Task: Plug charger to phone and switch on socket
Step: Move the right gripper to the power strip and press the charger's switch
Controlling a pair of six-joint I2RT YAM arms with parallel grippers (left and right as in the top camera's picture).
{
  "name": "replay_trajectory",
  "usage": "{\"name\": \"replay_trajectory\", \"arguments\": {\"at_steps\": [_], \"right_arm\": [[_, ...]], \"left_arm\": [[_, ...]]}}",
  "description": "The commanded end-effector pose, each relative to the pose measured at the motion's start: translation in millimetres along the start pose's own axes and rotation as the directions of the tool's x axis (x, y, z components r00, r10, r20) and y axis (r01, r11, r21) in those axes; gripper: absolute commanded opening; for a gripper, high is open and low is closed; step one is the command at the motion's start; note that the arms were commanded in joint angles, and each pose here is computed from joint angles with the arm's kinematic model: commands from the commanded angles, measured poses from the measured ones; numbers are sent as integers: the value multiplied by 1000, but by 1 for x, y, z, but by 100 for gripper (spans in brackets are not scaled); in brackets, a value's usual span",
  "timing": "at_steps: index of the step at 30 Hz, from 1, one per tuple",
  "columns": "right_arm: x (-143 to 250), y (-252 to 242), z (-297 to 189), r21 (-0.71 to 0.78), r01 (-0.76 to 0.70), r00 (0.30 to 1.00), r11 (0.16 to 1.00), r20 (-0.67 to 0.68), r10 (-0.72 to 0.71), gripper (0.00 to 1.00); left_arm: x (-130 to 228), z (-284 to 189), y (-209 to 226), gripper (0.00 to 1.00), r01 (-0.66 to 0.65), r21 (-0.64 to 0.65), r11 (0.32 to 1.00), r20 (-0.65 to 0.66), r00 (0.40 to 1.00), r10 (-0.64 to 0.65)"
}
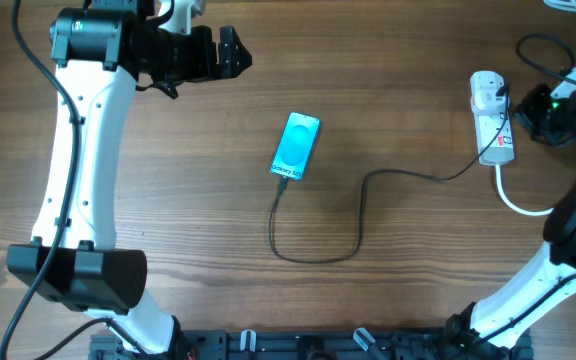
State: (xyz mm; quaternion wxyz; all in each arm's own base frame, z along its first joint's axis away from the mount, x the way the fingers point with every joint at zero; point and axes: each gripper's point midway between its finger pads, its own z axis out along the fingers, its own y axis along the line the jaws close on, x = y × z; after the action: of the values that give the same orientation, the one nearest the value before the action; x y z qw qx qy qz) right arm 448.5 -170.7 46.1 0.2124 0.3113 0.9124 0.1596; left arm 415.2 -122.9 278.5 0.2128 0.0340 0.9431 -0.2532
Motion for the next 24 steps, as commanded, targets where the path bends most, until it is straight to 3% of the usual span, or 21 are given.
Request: {"name": "replay_trajectory", "arguments": {"at_steps": [1, 15, 24], "right_arm": [[5, -3, 14, 7, 22, 999, 1000, -25, -22, 4], [6, -1, 32, 15, 52, 998, 999, -20, -51, 4], [26, 6, 45, 36, 79, 995, 996, -64, -76, 4]], "left_arm": [[1, 4, 4, 100, 4, -11, 1000, -10, 1000, -4], [1, 4, 4, 100, 4, -11, 1000, -10, 1000, -4], [1, 4, 4, 100, 4, -11, 1000, -10, 1000, -4]]}}
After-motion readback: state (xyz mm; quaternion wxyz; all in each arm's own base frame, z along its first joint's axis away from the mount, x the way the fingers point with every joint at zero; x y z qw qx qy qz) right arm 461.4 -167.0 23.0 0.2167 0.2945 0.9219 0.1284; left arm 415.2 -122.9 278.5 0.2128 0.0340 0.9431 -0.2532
